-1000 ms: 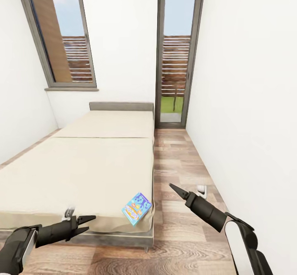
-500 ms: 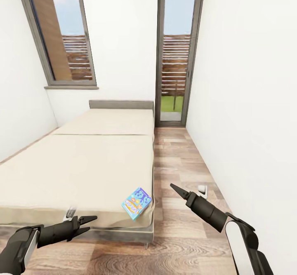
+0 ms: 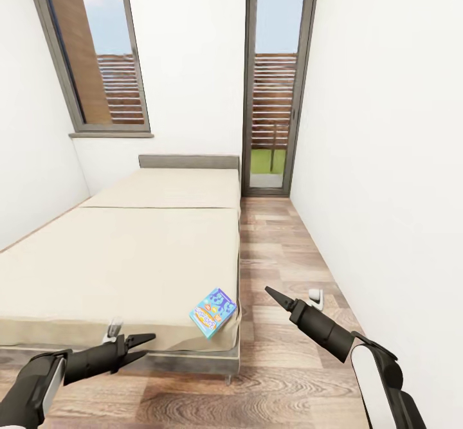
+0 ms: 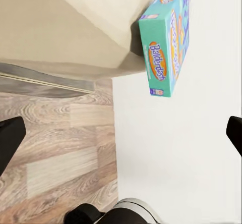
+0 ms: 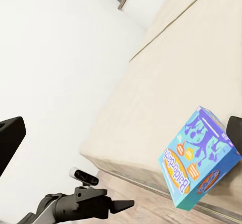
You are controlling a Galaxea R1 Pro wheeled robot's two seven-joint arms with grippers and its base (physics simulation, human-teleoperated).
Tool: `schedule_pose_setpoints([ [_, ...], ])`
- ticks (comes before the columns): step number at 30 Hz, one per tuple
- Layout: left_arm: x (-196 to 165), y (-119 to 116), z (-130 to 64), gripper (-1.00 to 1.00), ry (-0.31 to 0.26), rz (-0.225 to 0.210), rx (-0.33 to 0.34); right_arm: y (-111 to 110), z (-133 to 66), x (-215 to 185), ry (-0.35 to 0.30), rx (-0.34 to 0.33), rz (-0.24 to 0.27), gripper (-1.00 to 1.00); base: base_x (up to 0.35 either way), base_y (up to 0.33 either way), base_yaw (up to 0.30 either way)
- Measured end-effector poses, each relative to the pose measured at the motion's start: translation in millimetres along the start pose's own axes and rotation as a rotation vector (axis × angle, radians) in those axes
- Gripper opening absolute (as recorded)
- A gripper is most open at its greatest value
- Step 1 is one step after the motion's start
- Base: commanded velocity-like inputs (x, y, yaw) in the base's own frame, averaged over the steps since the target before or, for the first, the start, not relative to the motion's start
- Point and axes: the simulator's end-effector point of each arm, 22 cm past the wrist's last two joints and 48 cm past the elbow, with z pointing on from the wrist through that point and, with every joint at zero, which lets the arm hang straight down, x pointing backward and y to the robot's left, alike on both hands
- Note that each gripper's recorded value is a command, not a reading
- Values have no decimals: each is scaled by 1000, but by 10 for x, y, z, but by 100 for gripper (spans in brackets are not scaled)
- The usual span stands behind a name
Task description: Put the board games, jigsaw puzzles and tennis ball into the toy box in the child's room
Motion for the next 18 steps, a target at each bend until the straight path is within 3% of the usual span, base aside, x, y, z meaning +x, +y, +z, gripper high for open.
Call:
schedule_pose_setpoints([
  [5, -4, -196, -3, 100, -1, 6, 86, 3, -4, -8, -2, -1, 1, 100, 0, 0, 0],
  [18, -14, -264, -14, 100, -9, 35, 119, -4, 1, 0, 0, 3, -3, 100, 29, -29, 0],
])
